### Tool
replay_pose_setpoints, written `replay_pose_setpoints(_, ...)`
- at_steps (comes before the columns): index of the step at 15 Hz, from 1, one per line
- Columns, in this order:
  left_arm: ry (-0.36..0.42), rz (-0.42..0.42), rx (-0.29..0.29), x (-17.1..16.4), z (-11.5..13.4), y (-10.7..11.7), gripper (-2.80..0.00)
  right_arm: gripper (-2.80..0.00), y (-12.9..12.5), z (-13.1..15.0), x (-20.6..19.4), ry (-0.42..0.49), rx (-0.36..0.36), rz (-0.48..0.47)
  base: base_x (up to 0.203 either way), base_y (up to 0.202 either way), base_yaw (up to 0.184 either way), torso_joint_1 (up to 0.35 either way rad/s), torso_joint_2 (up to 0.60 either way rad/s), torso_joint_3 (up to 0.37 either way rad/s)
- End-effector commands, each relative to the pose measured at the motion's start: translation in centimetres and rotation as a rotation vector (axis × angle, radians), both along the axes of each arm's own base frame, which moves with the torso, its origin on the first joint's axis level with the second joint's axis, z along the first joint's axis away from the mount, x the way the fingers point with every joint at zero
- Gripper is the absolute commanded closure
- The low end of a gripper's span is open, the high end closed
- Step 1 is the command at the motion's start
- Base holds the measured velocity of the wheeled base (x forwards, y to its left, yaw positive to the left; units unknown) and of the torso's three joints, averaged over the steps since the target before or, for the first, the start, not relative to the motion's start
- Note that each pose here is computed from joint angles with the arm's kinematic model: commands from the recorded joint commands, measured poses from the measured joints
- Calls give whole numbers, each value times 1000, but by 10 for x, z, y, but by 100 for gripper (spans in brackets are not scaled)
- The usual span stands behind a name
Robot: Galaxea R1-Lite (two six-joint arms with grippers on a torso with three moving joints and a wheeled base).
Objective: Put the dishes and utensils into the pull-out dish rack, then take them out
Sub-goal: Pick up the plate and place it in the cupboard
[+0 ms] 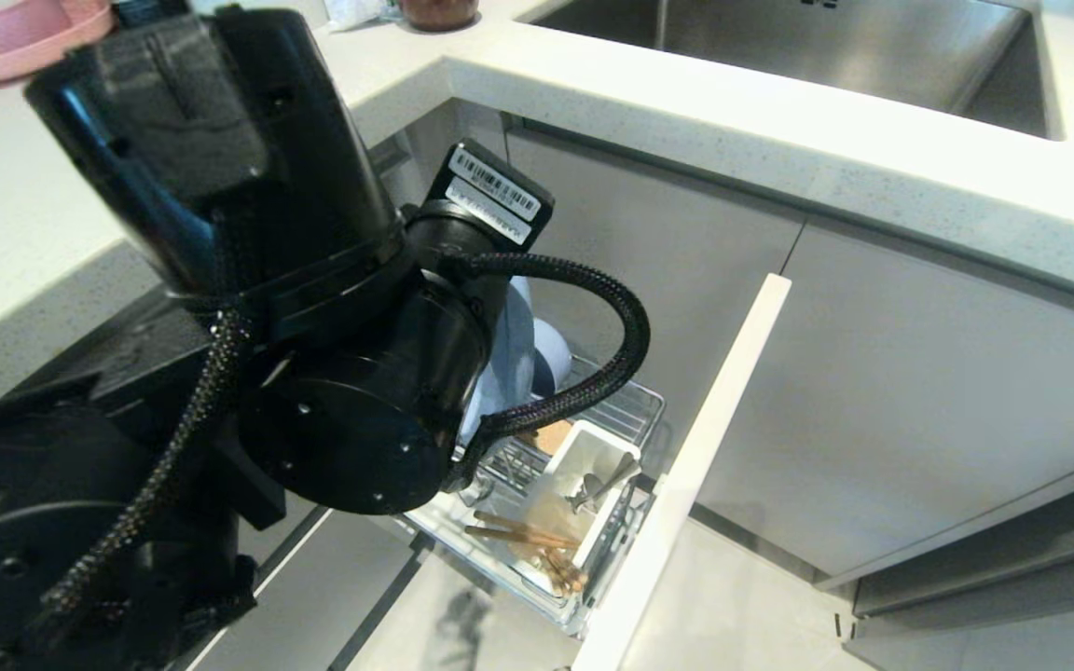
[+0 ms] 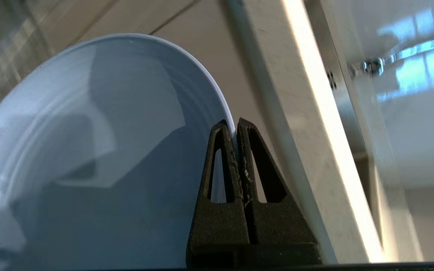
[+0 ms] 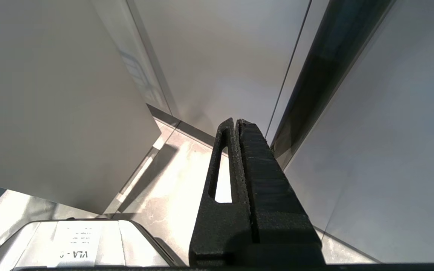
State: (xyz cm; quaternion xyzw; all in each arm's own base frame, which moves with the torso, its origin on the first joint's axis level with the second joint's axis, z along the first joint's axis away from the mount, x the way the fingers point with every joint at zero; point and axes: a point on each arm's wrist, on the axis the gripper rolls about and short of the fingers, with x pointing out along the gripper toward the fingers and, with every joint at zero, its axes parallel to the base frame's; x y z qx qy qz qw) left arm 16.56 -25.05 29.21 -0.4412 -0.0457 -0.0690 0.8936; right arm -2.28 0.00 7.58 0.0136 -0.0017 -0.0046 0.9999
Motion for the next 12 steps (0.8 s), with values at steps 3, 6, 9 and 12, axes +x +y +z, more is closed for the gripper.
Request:
replay_pose_setpoints(3,34,40,-134,13,-13,8,0,0,0,0,0,-3,0,0,0,0,0,0,0,0)
replay_pose_setpoints(6,55,89,-188,24,-23,9,0,0,0,0,0,-2,0,0,0,0,0,0,0,0)
replay_pose_setpoints(9,64,152,-209,32,-28,11,0,0,0,0,0,-3,0,0,0,0,0,0,0,0)
replay_pose_setpoints(12,67,175,-208,37,-31,12,0,0,0,0,0,-3,0,0,0,0,0,0,0,0)
